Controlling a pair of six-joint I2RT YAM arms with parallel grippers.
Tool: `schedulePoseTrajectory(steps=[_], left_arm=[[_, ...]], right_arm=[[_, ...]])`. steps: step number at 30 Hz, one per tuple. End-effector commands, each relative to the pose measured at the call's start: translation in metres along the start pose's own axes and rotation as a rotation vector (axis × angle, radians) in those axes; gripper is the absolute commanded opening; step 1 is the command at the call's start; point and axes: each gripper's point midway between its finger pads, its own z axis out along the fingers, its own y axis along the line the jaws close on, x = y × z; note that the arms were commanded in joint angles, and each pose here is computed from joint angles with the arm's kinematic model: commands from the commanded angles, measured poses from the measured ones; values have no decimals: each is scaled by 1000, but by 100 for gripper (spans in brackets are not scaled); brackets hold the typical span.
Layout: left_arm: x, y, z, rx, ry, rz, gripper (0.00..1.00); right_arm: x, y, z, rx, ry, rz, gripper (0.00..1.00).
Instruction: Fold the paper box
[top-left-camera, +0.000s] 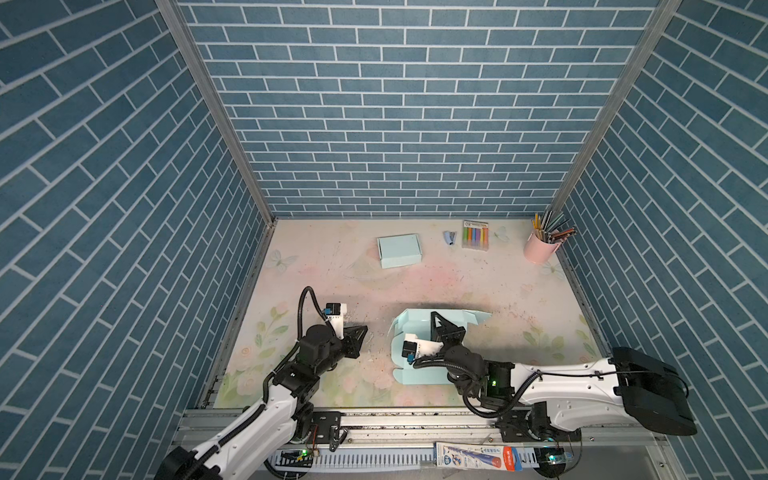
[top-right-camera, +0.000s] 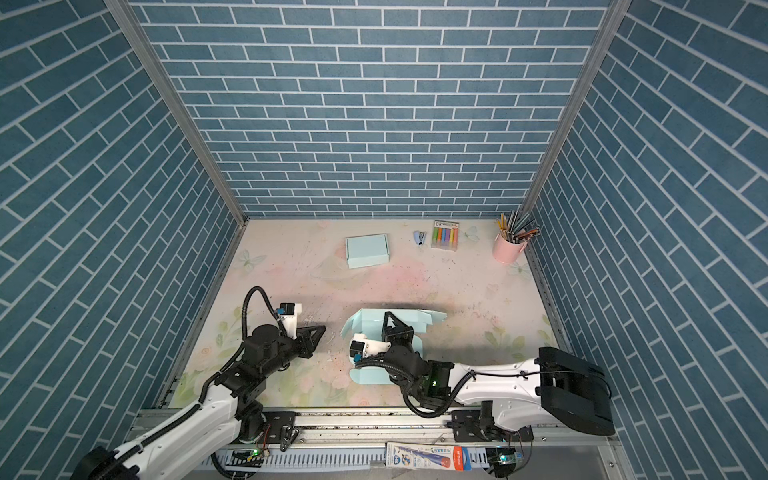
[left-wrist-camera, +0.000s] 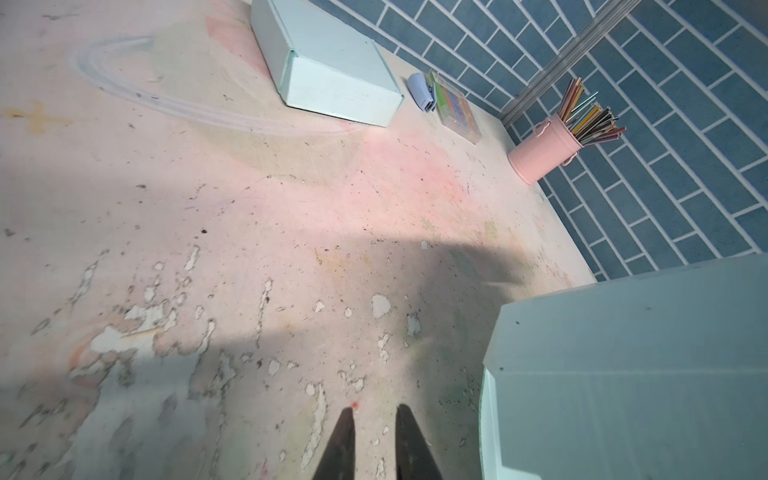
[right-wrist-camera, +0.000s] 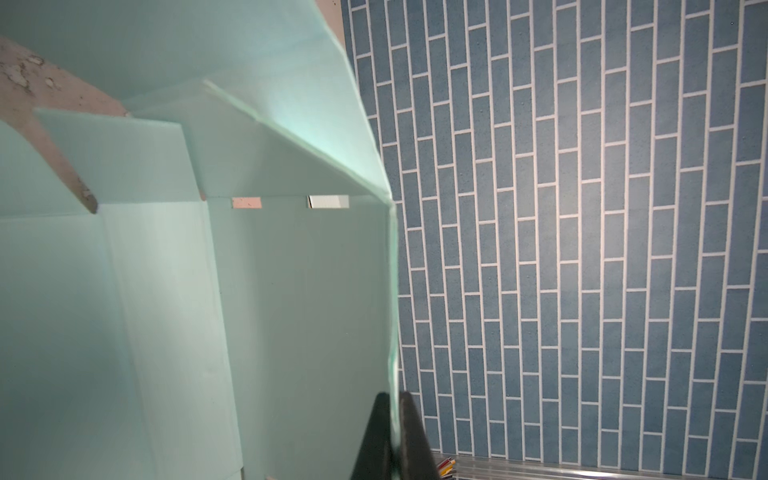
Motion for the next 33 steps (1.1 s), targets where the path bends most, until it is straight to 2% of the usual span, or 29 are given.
schedulePoseTrajectory(steps=[1, 6, 13, 17, 25, 28, 33], left_arm=[[-31, -40, 10, 147, -19, 81, 19], [-1, -74, 28, 185, 99, 216, 20], [39, -78, 25, 207, 186, 250, 21], [43, -86, 23, 232, 181, 282, 25], [47, -71, 35, 178, 129, 334, 30], [41, -78, 42, 194, 108, 361, 36], [41, -78, 55, 191, 91, 399, 42]], right_arm=[[-2, -9, -2, 20, -5, 28, 6], [-1, 0, 0, 4, 5, -6, 6], [-8, 4, 3, -6, -10, -38, 6], [-7, 11, 5, -13, 2, -62, 6], [-9, 23, 3, -41, -2, -91, 6], [-8, 31, 5, -54, 6, -116, 6], [-7, 40, 6, -74, 7, -130, 7]])
